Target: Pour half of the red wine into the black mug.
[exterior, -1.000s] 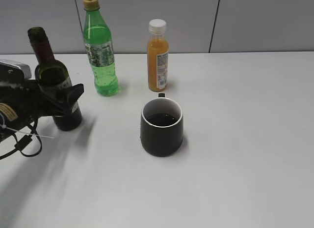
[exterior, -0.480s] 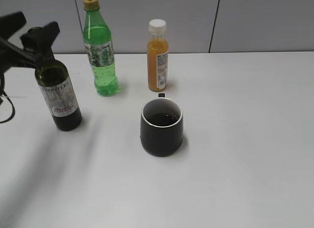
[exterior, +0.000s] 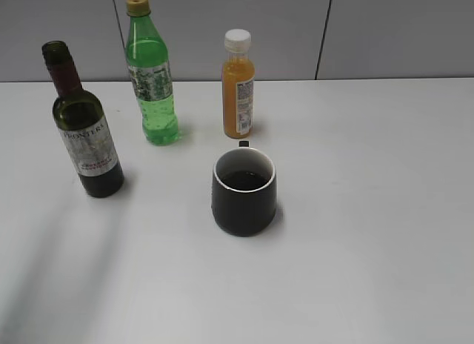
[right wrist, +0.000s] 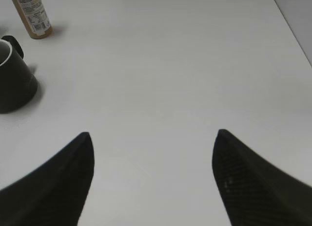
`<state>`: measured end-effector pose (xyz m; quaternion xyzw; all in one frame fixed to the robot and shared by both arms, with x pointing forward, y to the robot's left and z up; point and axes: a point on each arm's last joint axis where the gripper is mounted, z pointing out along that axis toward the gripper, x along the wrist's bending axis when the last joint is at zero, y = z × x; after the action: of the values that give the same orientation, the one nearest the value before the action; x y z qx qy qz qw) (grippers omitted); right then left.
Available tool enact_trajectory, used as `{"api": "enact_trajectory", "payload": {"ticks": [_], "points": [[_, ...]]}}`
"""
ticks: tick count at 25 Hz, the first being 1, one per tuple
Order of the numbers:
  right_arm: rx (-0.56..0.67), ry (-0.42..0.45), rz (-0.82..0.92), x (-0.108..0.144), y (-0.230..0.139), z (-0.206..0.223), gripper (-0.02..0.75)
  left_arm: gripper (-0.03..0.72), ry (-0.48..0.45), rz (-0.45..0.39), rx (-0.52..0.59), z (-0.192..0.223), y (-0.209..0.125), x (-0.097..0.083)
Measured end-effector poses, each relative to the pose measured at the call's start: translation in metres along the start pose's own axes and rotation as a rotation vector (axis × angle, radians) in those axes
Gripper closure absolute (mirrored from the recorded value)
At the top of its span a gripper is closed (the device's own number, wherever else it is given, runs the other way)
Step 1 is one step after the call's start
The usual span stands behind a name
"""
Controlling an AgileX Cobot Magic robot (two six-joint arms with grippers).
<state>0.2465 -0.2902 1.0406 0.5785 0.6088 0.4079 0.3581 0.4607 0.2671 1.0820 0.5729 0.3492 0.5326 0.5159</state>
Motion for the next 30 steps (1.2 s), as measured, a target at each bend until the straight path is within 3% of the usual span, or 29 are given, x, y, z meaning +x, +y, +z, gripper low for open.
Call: {"api": "enact_trajectory", "payload": {"ticks": [4,7,15,19,30], "points": [[0.0,0.0,0.0,0.0,0.0,0.0,0.165,0.063,0.044,0.023,0.19,-0.036,0.027,0.011],[0.0,0.0,0.0,0.0,0.0,0.0,0.165,0.065,0.068,0.015,0.398,-0.064,0.035,0.017],[0.0,0.0,0.0,0.0,0.0,0.0,0.165,0.07,0.031,-0.109,0.861,-0.12,0.022,0.011],[0.0,0.0,0.0,0.0,0.0,0.0,0.165,0.076,-0.019,-0.168,0.904,-0.132,0.022,0.003],[0.0,0.0,0.0,0.0,0.0,0.0,0.165,0.097,-0.055,-0.219,0.804,-0.193,0.002,-0.015]]}}
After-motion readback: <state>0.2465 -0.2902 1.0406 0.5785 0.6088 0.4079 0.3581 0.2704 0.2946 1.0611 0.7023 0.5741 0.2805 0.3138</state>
